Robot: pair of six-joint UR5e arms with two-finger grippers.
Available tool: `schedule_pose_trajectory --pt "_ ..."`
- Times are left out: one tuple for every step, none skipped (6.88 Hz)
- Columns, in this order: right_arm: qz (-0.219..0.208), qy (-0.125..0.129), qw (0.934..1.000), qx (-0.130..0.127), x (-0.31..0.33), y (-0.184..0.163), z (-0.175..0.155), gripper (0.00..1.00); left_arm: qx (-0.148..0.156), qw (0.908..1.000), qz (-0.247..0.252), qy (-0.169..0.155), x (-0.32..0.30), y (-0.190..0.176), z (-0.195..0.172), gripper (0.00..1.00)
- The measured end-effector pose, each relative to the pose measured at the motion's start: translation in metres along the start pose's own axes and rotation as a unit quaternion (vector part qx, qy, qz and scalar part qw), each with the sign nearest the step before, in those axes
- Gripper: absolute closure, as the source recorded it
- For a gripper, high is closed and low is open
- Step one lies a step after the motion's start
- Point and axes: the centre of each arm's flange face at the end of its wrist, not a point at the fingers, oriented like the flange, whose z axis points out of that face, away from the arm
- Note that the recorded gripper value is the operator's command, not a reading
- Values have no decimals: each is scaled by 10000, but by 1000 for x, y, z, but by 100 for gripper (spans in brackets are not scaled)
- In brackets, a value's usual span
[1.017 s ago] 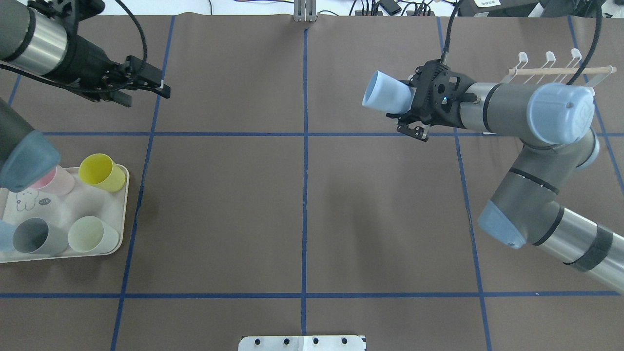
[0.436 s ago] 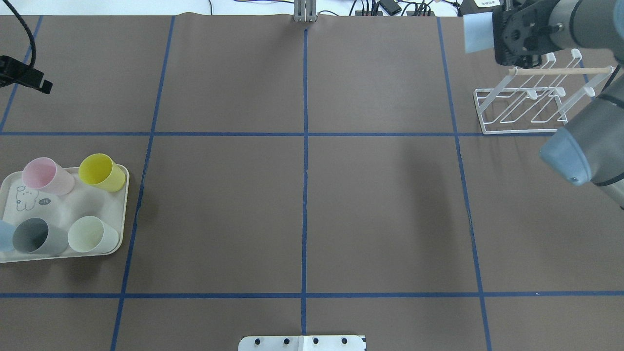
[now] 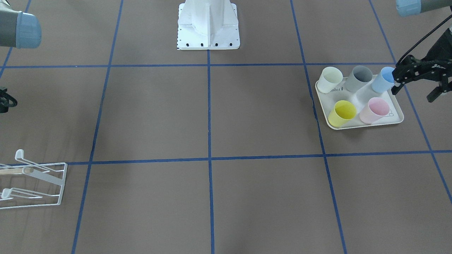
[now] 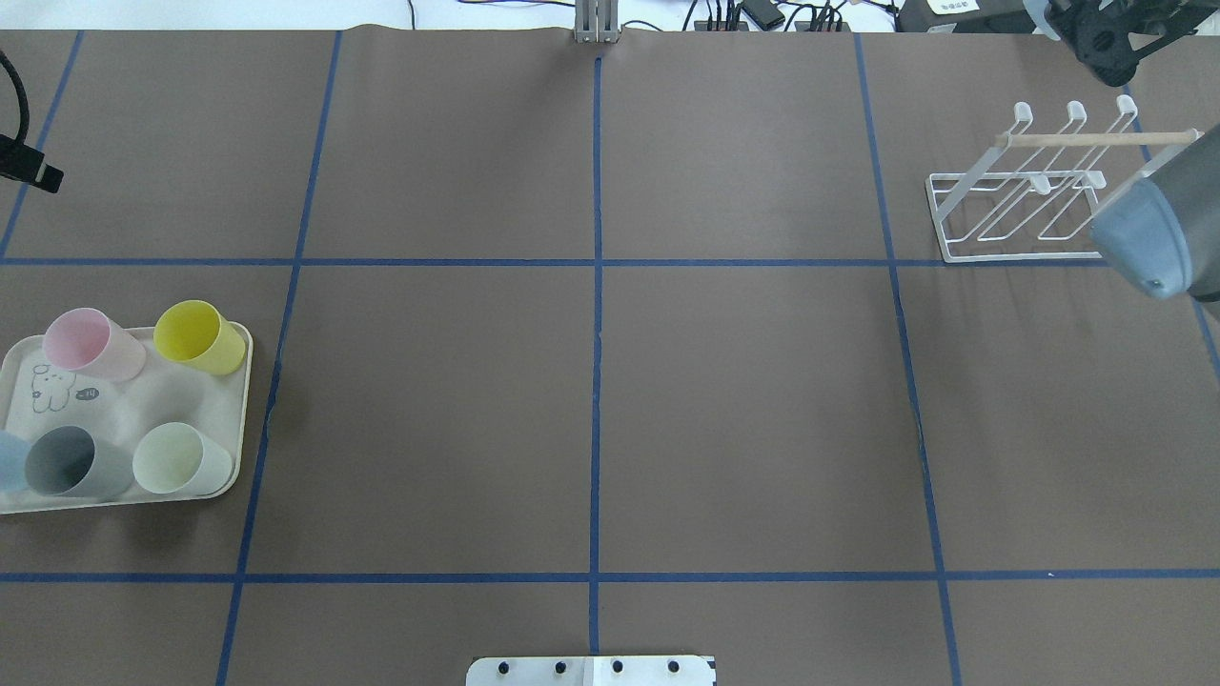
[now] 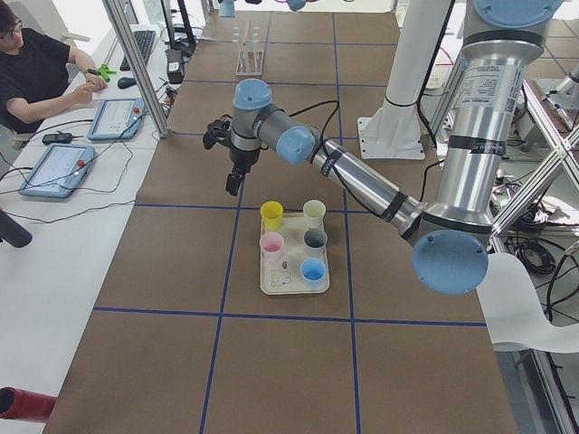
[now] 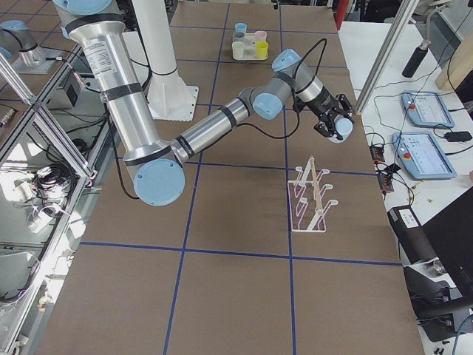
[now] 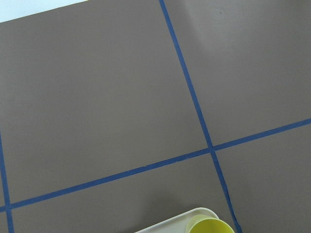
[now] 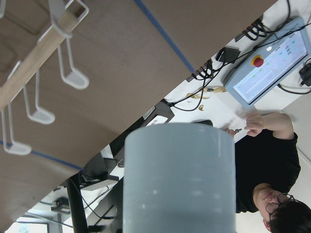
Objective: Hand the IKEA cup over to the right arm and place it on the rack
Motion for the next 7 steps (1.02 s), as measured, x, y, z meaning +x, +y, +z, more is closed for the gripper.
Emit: schedule_pose_trajectory --pt "-359 -180 9991 -112 -4 2 19 90 -36 10000 -23 -12 -4 4 3 0" --pt "-570 -317 9977 -183 -15 2 34 90 -68 10000 -38 -23 -11 12 7 0" --pt "-721 -407 9962 -272 -31 0 47 90 -59 10000 -24 -16 -16 18 11 0" --pt "-811 -431 9952 -350 -49 -3 62 90 -50 10000 -16 -6 -18 22 14 0" --pt "-865 -433 9946 -383 -63 -8 76 90 -42 10000 -21 3 -19 23 14 0" --pt "-920 -462 9938 -414 -72 -14 88 90 -41 10000 -31 7 -19 23 15 0" --pt "-975 -509 9929 -449 -77 -22 95 90 -41 10000 -37 8 -19 24 15 0"
